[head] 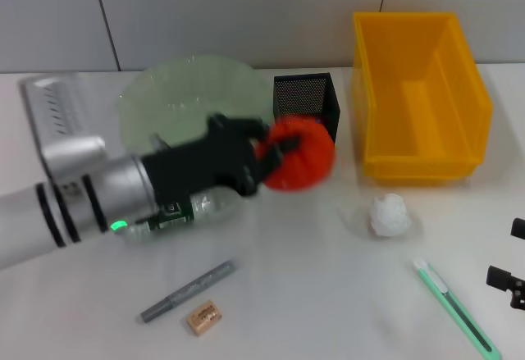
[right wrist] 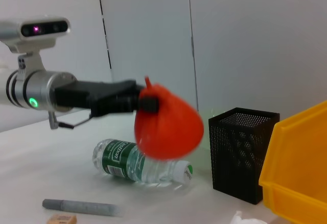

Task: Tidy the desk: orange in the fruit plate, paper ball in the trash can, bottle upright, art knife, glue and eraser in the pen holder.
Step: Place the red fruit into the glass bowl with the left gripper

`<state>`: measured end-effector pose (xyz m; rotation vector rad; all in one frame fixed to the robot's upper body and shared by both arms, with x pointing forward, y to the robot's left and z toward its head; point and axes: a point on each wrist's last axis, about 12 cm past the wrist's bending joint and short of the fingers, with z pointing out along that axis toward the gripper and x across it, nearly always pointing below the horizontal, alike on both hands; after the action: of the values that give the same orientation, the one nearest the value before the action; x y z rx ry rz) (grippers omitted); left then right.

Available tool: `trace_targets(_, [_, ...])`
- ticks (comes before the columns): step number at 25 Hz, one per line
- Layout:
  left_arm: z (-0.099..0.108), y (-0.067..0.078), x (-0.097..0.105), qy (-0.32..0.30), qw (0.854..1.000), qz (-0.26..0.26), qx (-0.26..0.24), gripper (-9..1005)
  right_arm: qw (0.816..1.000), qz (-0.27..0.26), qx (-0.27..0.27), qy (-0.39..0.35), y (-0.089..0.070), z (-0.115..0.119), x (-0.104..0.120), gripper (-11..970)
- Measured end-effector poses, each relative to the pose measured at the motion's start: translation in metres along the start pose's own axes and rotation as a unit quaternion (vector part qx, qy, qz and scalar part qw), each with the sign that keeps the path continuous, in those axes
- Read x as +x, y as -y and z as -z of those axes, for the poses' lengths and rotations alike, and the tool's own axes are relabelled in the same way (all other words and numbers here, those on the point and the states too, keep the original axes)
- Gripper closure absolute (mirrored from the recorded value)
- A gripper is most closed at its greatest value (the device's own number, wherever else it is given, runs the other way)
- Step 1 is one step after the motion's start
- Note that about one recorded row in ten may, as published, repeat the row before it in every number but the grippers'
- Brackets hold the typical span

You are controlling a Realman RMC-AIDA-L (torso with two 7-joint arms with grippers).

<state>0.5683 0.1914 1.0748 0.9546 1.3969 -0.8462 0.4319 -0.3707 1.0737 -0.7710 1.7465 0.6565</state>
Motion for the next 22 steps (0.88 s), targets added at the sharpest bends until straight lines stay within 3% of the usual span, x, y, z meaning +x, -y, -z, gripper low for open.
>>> trace_targets(6, [0.012,-0.018,-0.013,0.057,0.996,-0.003,-0.073,838,1.0,-0.003,-0.002,0.001,-0.001,0.0,0.001,116])
trace_targets(12, [0.012,-0.036,-0.015,0.066,0.985,-0.016,-0.157,836,1.0,-0.007,-0.003,0.002,-0.003,0.0,0.003,116])
trace_targets(14, [0.009,-0.044,-0.013,0.058,0.979,-0.007,-0.193,835,1.0,-0.009,-0.003,0.002,-0.004,0.0,0.004,116])
trace_targets(22, [-0.006,-0.061,0.0,-0.03,0.966,0.005,-0.258,834,1.0,-0.016,-0.003,0.003,-0.006,0.001,0.007,116])
